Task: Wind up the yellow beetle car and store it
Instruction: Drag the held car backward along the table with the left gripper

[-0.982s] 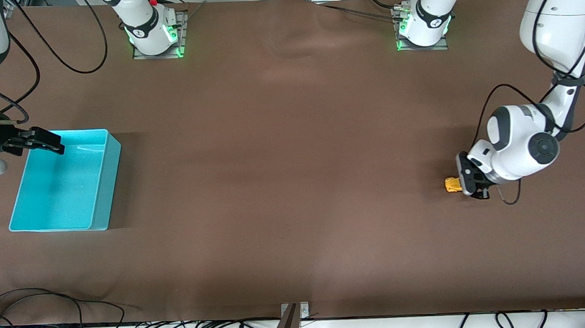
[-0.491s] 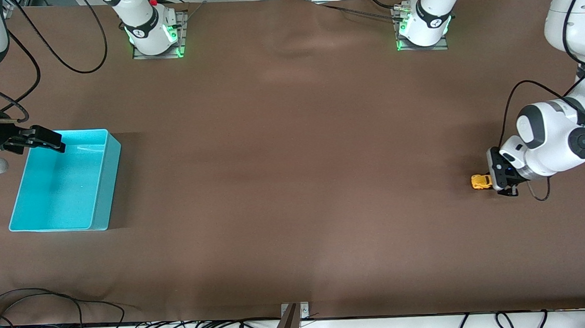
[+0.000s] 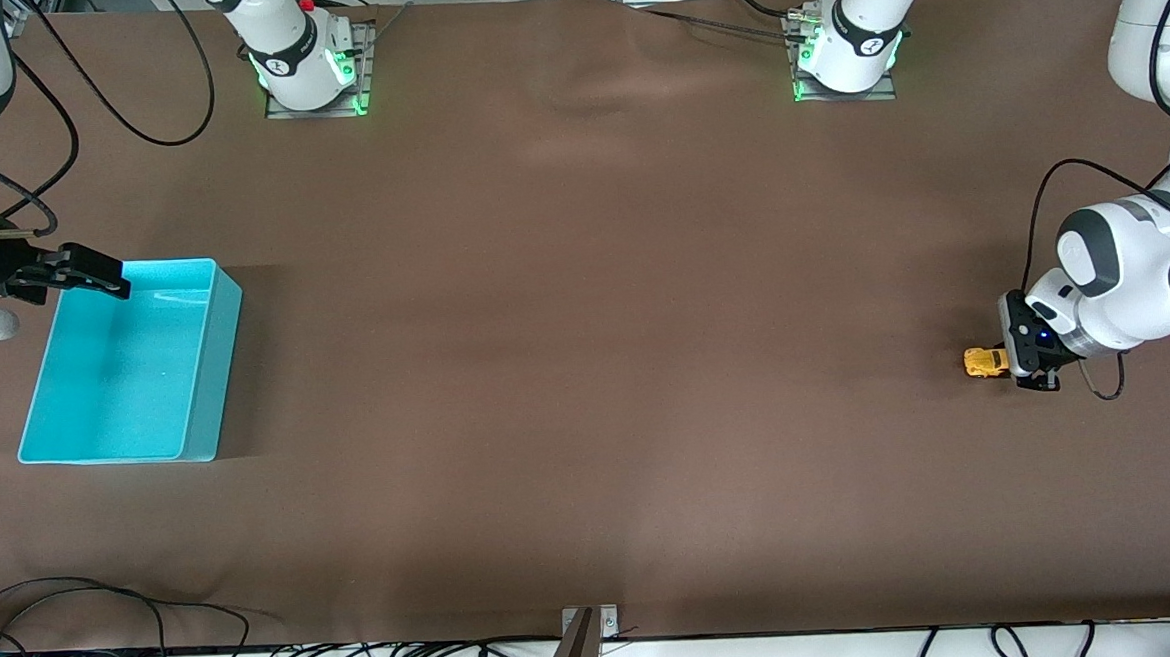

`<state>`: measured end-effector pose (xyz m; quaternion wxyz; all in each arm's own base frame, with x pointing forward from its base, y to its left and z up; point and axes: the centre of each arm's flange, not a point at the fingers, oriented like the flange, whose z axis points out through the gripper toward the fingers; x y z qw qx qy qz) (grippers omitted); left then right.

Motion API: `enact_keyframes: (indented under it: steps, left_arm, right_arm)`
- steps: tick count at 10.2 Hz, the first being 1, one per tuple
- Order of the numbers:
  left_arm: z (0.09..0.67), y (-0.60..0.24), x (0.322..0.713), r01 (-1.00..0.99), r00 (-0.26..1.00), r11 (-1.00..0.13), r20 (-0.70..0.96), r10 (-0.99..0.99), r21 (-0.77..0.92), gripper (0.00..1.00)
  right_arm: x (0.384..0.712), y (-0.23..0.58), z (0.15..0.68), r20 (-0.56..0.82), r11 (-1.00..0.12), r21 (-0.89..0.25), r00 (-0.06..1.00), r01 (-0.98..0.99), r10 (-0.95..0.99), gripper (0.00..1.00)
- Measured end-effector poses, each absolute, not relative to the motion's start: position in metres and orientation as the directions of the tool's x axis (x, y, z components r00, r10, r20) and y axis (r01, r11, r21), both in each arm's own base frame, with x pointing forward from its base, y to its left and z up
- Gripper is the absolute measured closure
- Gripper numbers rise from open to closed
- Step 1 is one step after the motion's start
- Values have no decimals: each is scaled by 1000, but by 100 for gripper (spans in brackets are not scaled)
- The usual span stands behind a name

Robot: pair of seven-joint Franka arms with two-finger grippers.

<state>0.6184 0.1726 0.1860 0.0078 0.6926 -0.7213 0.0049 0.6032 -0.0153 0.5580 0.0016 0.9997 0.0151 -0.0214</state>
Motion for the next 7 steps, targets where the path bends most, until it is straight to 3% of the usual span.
enact_keyframes:
  steps: [7]
  left_arm:
    - [186, 176, 619, -996, -91, 91, 19, -996, 5, 55]
  right_arm:
    - [602, -16, 557, -55, -991, -4, 990, 132, 132, 0]
